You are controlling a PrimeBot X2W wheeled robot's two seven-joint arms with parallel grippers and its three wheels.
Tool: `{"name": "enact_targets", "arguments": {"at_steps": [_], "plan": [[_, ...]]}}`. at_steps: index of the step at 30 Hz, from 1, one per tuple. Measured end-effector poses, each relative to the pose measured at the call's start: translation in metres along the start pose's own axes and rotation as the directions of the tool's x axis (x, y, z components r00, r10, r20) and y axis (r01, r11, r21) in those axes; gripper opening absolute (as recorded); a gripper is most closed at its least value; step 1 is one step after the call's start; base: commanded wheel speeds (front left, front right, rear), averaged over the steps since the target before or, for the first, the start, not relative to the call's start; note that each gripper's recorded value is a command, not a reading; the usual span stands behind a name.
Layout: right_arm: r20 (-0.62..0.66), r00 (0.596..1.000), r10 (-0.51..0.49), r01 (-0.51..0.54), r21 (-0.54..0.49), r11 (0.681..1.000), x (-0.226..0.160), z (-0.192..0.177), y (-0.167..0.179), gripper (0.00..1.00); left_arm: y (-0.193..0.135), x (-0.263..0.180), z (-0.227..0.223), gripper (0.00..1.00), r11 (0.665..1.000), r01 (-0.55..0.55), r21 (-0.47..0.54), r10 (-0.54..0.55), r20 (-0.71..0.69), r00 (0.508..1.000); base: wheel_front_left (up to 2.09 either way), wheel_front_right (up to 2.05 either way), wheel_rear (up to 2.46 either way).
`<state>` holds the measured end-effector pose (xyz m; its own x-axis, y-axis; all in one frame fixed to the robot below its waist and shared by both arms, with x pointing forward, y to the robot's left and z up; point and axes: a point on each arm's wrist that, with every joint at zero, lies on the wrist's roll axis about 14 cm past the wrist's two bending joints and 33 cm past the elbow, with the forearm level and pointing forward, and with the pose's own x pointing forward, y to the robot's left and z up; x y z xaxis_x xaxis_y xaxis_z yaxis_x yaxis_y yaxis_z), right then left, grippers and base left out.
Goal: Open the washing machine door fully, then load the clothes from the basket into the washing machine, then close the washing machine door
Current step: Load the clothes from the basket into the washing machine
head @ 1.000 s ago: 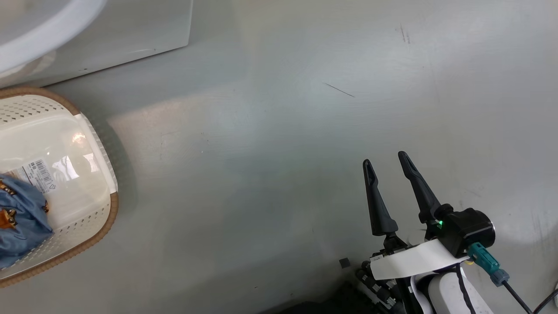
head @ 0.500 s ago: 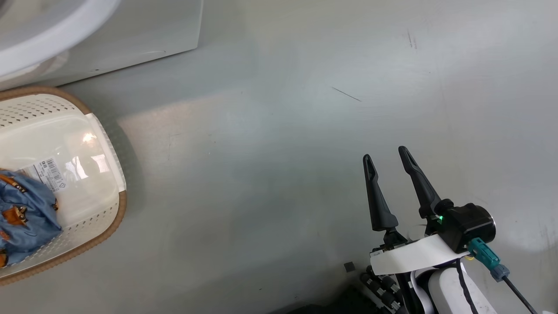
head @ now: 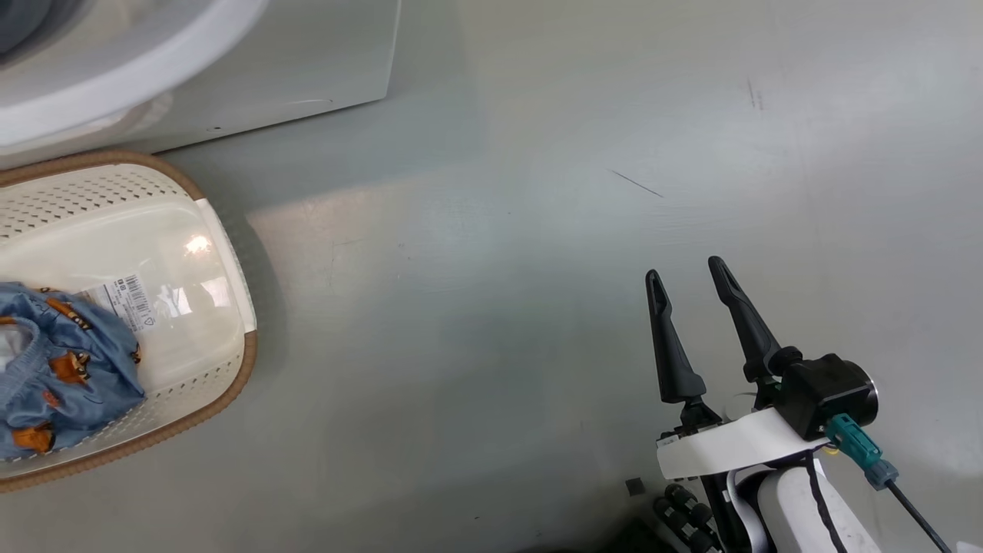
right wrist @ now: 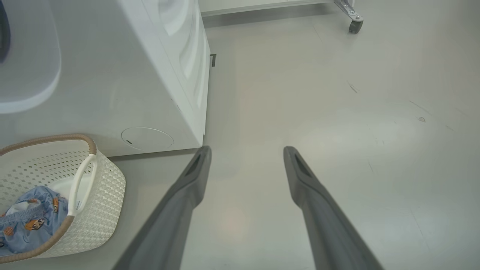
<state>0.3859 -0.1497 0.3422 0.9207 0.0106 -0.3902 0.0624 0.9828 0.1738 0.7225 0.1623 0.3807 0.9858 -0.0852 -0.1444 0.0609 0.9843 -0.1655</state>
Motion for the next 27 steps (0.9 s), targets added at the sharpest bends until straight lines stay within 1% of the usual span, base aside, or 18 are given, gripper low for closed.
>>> {"name": "enact_targets", "arguments": {"at_steps": [5, 9, 16, 23, 27], "plan": [[0.015, 1.000, 0.012, -0.012, 0.000, 1.000, 0.003, 0.004, 0.003, 1.00, 0.003, -0.006, 0.004, 1.00, 1.000, -0.022, -0.010, 0.022, 0.011, 1.000, 0.00, 0.00, 0.00], [0.017, 1.000, 0.020, -0.020, 0.000, 1.000, 0.005, 0.004, 0.004, 1.00, -0.003, -0.018, -0.005, 1.00, 0.998, -0.029, -0.057, 0.029, -0.011, 1.000, 0.00, 0.00, 0.00], [0.052, 0.997, 0.063, -0.063, 0.001, 0.998, 0.013, 0.015, 0.015, 1.00, -0.007, -0.046, -0.023, 1.00, 0.999, -0.019, -0.046, 0.016, -0.063, 0.998, 0.00, 0.00, 0.00], [0.071, 0.993, 0.089, -0.089, -0.003, 0.996, 0.017, 0.021, 0.021, 1.00, -0.003, -0.073, -0.029, 1.00, 0.999, -0.030, -0.044, 0.026, -0.095, 0.995, 0.00, 0.00, 0.00], [0.098, 0.991, 0.096, -0.096, -0.007, 0.995, 0.019, 0.030, 0.023, 1.00, -0.007, -0.092, -0.033, 1.00, 0.998, -0.030, -0.055, 0.024, -0.114, 0.993, 0.00, 0.00, 0.00]]}}
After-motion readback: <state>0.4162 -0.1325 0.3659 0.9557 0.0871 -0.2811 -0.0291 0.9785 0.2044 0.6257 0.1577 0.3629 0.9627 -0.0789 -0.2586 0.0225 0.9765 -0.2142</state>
